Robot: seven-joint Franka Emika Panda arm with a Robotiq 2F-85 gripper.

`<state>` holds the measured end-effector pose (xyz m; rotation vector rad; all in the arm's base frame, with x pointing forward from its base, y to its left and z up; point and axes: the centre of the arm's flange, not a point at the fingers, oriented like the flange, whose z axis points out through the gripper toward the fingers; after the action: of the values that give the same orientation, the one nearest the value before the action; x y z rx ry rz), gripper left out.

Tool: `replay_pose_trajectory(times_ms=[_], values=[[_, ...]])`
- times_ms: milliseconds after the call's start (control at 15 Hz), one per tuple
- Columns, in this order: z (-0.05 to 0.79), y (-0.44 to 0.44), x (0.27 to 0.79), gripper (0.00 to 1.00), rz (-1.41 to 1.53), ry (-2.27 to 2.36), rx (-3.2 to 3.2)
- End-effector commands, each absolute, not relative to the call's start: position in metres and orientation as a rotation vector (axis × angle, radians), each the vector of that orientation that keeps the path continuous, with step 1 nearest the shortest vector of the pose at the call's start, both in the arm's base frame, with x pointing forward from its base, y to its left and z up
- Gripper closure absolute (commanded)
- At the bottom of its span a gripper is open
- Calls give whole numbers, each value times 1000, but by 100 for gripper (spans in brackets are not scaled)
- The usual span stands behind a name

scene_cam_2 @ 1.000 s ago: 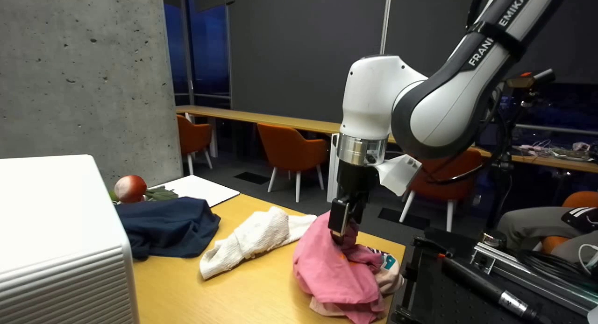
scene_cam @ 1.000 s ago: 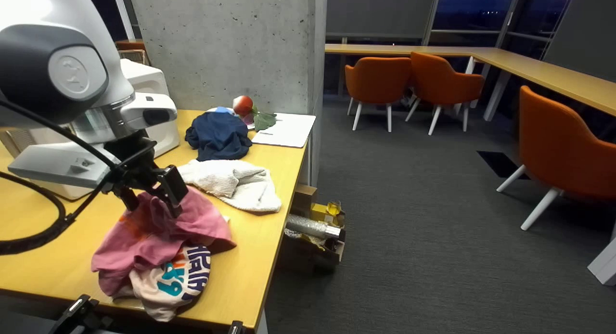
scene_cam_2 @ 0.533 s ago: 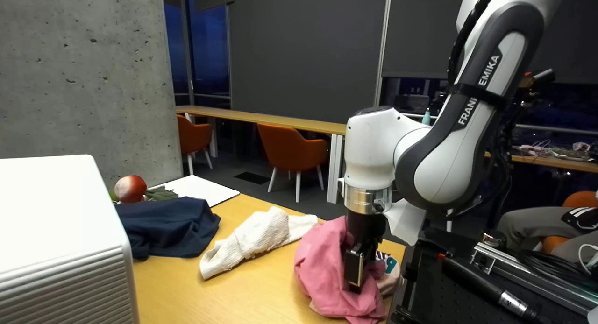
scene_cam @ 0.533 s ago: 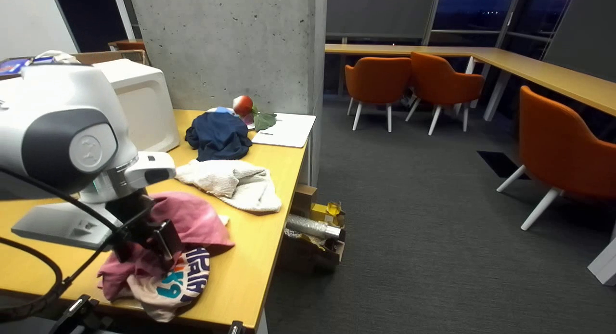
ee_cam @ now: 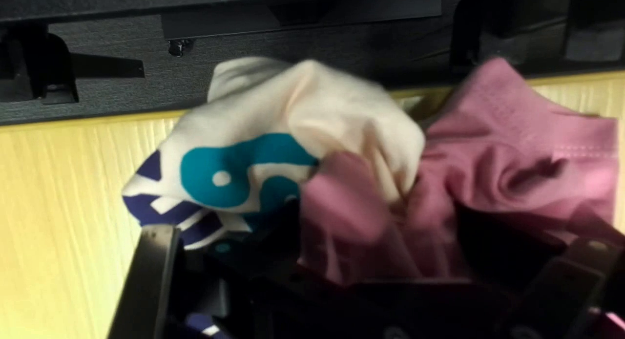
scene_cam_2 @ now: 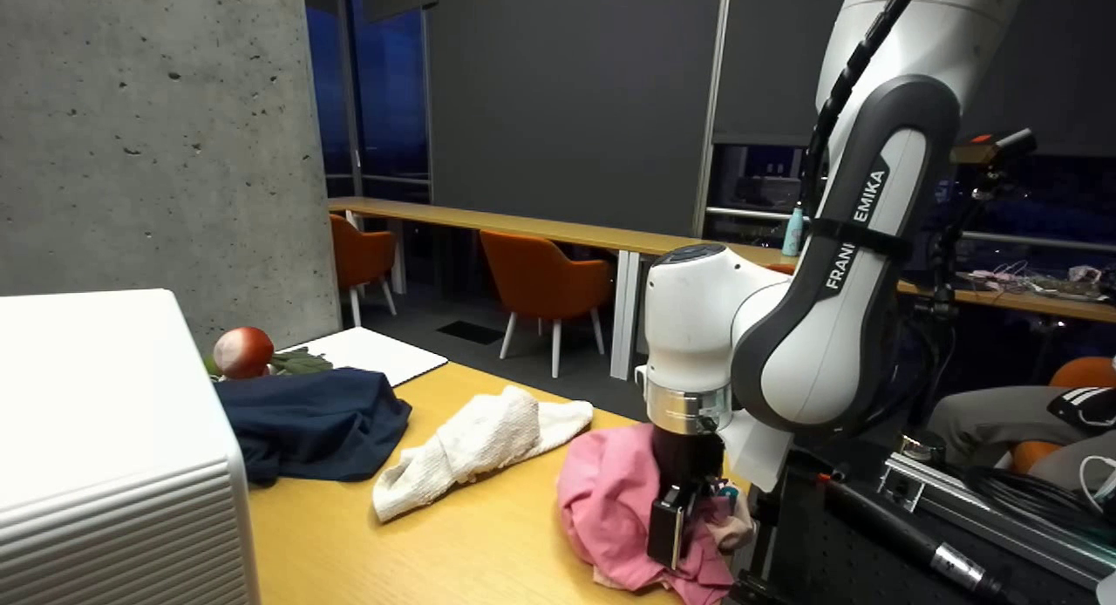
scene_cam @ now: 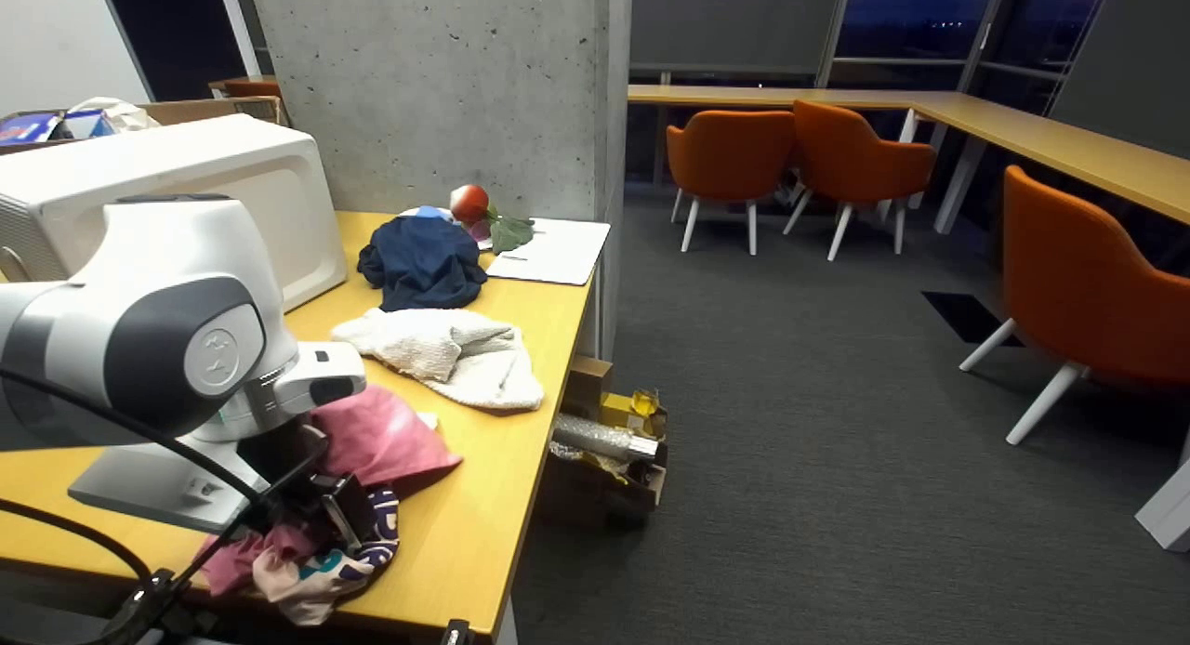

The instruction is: Pile the clothing, radish and towel together.

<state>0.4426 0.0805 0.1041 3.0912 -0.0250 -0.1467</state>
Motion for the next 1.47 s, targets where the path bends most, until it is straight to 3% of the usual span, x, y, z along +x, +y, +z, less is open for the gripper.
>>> replay_pose_trajectory(times_ms=[0,467,533,1067,1400], values=[[97,82,442,50,-135,-38,3096],[145,59,484,98,-55,-88,3071],[157,47,503,94,-19,-120,3073],[274,-28,635,95,365,-371,3024],[288,-43,693,95,512,-427,3011]])
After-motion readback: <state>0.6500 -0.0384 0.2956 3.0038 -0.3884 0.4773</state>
